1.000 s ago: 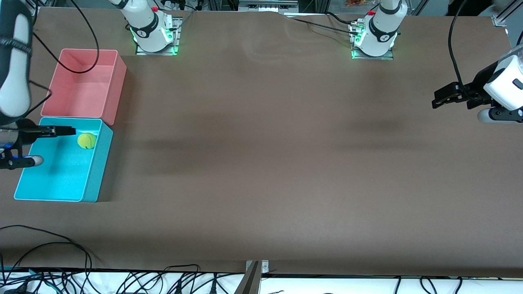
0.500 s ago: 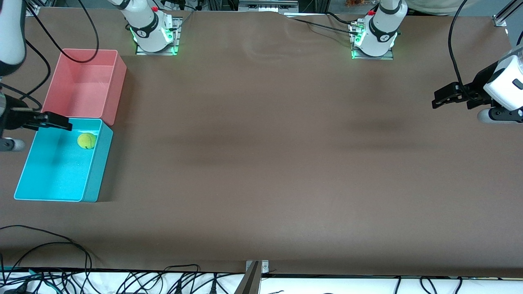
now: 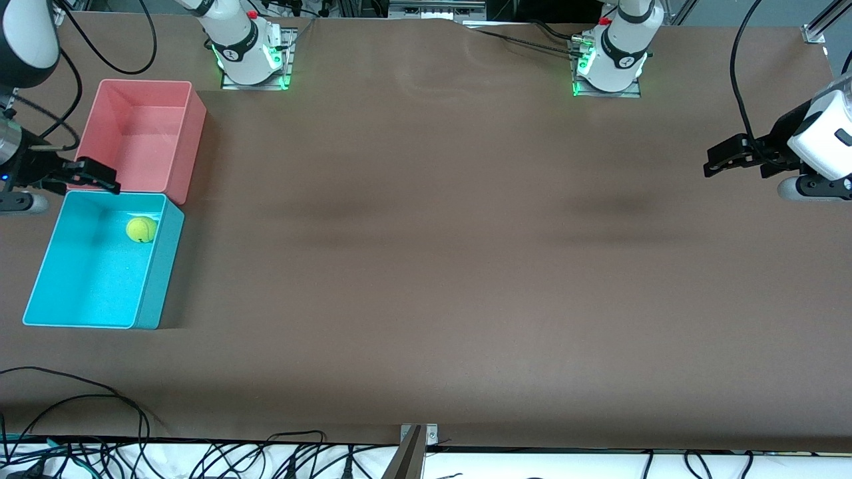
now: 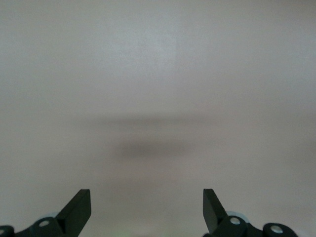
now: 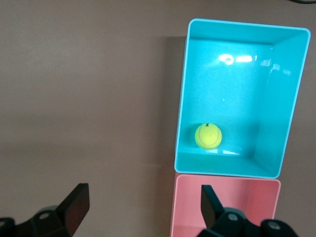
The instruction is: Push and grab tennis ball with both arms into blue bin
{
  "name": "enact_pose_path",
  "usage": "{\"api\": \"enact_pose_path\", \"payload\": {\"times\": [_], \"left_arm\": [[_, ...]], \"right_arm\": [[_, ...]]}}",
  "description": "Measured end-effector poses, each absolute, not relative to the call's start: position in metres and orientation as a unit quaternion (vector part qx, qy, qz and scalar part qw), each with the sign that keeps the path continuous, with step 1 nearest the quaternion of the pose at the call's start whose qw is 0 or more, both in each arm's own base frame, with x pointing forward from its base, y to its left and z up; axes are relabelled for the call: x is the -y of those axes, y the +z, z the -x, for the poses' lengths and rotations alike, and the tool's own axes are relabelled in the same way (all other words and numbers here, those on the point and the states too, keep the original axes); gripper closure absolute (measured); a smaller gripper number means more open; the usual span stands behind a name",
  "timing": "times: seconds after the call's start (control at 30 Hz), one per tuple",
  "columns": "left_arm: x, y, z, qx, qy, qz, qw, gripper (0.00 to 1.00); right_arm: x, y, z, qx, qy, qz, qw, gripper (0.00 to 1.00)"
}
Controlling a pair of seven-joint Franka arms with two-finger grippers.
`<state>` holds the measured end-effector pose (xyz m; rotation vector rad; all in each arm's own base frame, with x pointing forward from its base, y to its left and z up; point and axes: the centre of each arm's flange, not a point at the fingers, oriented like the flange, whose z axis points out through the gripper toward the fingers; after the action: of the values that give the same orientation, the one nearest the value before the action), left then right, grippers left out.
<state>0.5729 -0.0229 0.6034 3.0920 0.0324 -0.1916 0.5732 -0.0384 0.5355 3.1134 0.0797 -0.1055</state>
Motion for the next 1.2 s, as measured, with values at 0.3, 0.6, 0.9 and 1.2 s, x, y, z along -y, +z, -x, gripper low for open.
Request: {"api": "enact_pose_path", "payload": {"times": [0.3, 0.6, 0.9, 1.2], "left_arm": [[0.023, 0.603, -0.573, -0.010, -0.062, -0.998, 0.022, 0.00], [0.023, 0.603, -0.573, -0.010, -0.062, -0.998, 0.022, 0.00], [0.023, 0.603, -0.573, -0.010, -0.062, -0.998, 0.022, 0.00], [0.023, 0.603, -0.573, -0.010, -0.062, -0.998, 0.022, 0.00]], "right_arm": [[0.029, 0.549, -0.568, -0.034, -0.043, -0.998, 0.013, 0.00], [0.031, 0.555, -0.565, -0.032, -0.059, -0.998, 0.010, 0.00], [0.020, 0.559, -0.563, -0.032, -0.059, -0.998, 0.009, 0.00], [0.024, 0.562, -0.550, -0.017, -0.033, -0.999, 0.008, 0.00]]}}
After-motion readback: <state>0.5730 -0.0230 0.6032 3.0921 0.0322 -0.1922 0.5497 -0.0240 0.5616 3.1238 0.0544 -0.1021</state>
